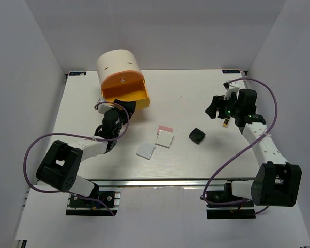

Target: Organize the makeup

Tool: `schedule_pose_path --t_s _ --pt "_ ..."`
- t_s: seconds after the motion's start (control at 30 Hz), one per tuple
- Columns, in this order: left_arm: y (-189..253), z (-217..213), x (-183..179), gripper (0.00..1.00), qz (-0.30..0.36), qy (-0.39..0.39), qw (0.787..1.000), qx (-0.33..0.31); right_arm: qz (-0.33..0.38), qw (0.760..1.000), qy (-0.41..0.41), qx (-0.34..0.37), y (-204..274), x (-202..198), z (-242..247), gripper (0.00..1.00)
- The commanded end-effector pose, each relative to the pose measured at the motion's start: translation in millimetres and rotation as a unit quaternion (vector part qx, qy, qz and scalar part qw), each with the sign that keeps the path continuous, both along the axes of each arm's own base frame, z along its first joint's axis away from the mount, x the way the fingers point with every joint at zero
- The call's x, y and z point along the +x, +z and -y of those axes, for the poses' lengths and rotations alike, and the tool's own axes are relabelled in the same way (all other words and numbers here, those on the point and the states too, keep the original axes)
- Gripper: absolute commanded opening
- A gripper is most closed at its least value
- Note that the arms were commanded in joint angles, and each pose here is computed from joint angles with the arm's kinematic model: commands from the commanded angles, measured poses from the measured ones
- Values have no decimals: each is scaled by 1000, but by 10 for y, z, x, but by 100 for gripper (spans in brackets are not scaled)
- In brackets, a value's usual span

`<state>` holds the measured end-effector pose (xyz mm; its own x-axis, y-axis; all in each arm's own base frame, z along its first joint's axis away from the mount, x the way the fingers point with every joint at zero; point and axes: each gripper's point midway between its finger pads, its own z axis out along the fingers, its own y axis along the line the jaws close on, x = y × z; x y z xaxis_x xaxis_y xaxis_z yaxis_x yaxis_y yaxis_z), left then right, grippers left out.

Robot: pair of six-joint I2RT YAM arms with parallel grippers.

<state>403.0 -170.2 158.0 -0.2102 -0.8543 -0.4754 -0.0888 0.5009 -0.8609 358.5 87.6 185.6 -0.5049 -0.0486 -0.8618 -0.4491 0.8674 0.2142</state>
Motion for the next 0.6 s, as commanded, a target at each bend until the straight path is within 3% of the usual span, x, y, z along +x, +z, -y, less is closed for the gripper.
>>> schedule_pose_path --t_s 0.0,0.2,0.3,0.4,0.57 --pt "188 40 -70 83 22 -21 1000 8 -17 991 -133 -15 107 174 422 70" --pt "186 10 -349 80 27 -64 995 70 -99 975 -198 -25 -288 152 741 53" --pt "212 -19 -521 79 35 -88 990 105 -131 967 -217 -28 -509 143 861 52" --pt "215 -90 -692 80 42 -104 984 142 -155 957 -241 -37 -696 163 1033 52" --pt "82 -261 -912 88 17 -112 972 207 -178 950 -247 -71 -974 213 1213 65"
